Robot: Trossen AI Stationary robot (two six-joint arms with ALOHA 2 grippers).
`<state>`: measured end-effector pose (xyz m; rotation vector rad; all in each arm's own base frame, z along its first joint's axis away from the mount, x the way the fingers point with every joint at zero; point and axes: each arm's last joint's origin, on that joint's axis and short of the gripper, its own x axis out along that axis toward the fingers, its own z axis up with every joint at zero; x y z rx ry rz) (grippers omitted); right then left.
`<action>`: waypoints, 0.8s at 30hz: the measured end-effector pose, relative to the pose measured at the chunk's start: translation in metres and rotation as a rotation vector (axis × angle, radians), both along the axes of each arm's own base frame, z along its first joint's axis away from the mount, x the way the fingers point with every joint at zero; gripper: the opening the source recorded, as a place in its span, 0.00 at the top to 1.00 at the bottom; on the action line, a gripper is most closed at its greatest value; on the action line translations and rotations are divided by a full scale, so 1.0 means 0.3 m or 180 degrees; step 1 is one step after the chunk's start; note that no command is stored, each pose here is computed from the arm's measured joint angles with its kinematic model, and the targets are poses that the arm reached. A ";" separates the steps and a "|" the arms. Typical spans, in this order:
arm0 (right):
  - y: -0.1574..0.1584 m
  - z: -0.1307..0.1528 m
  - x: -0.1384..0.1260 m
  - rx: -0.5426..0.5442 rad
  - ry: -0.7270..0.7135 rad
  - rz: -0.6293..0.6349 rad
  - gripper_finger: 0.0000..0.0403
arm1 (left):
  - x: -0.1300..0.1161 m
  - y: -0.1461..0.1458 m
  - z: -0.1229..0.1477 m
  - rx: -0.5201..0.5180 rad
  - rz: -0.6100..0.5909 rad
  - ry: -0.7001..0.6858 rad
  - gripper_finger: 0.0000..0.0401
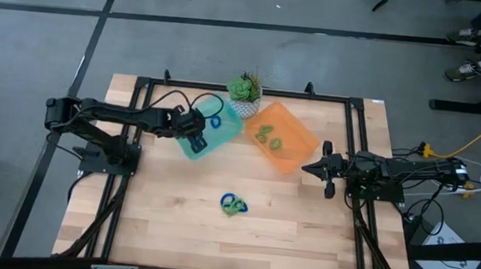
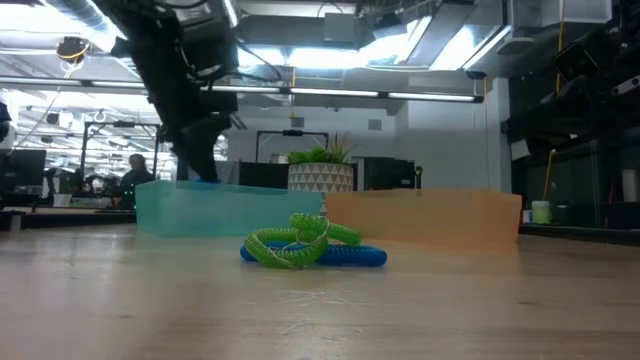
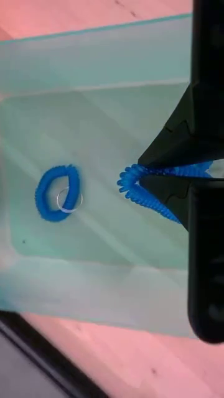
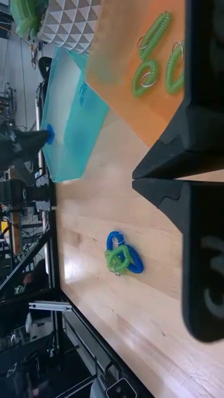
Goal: Sort spring keychains
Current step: Put the blue spring keychain into the green bin, then put the green spring keychain into the orange bin
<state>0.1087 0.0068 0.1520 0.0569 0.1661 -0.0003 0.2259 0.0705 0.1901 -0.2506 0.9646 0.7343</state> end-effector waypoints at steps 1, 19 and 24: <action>0.000 0.000 0.000 0.0000 -0.0002 0.0000 0.98 | 0.000 0.000 -0.003 -0.0023 -0.0010 -0.0019 0.96; 0.000 0.000 0.000 0.0000 -0.0001 0.0000 0.98 | 0.003 0.000 -0.010 0.0007 -0.0036 -0.0082 0.71; 0.000 0.000 0.000 0.0000 -0.0002 -0.0001 0.98 | 0.030 -0.015 0.007 0.0072 -0.0123 -0.0334 0.65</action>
